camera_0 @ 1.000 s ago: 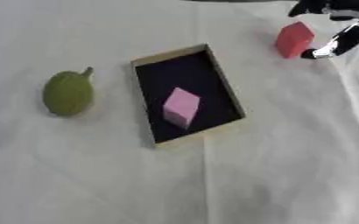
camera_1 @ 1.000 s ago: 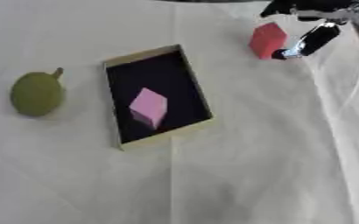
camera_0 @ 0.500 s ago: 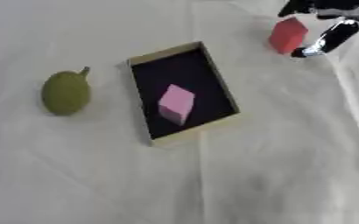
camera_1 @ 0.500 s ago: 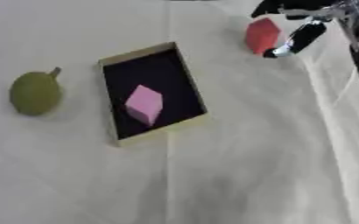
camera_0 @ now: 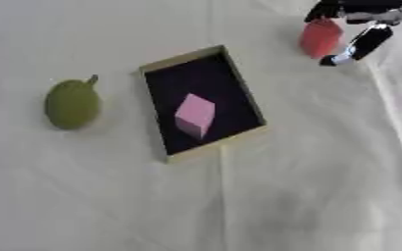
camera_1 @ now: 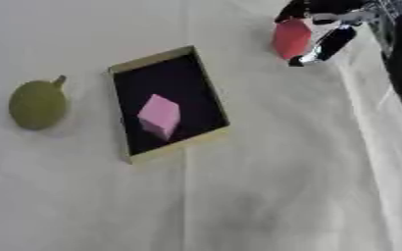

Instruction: Pick up objects on the table and place them in the box.

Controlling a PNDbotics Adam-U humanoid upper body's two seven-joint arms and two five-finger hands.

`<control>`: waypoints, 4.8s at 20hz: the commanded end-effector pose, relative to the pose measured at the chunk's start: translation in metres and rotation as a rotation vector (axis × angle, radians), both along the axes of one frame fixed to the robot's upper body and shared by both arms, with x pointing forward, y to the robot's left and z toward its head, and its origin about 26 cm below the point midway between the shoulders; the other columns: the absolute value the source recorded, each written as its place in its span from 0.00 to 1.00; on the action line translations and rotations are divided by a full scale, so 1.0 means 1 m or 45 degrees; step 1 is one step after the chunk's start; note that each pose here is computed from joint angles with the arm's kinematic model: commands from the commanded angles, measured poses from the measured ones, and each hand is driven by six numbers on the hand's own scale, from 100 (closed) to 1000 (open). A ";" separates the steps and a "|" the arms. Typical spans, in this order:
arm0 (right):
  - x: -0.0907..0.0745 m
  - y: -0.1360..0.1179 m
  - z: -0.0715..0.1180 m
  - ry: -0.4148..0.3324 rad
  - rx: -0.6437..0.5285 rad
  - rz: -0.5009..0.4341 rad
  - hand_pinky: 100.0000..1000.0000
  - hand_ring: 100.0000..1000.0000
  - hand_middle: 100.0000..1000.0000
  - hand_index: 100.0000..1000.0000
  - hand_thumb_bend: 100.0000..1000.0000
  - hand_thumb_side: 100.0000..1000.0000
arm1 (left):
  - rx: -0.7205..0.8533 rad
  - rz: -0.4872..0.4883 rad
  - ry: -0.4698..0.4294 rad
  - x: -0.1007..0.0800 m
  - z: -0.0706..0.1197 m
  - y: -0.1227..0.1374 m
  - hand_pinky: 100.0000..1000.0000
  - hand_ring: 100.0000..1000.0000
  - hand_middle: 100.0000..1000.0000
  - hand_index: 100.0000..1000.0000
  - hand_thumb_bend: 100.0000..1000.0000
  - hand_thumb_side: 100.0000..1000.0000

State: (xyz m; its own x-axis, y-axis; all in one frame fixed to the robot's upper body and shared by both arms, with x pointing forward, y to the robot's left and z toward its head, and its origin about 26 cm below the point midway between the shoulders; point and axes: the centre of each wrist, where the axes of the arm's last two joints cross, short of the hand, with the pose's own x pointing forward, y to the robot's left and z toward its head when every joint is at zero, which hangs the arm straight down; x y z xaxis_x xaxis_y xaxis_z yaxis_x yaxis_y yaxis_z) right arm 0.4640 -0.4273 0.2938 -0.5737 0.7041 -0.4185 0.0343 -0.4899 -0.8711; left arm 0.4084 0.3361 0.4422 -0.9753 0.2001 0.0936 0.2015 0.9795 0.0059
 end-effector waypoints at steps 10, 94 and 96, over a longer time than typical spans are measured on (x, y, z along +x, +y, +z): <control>-0.005 -0.011 0.021 -0.083 0.024 -0.066 0.90 0.97 0.91 0.97 0.32 0.68 | -0.079 0.201 0.041 -0.008 0.012 0.062 0.85 0.95 0.91 0.96 0.00 0.52; -0.007 0.198 0.014 0.169 0.029 0.729 0.72 0.68 0.53 0.67 0.00 0.29 | 0.039 0.221 0.128 0.006 -0.010 0.055 0.84 0.95 0.90 0.96 0.00 0.54; -0.003 0.195 0.007 0.182 0.012 0.704 0.72 0.68 0.53 0.67 0.00 0.30 | 0.046 0.219 0.117 0.006 -0.010 0.053 0.84 0.95 0.90 0.96 0.00 0.54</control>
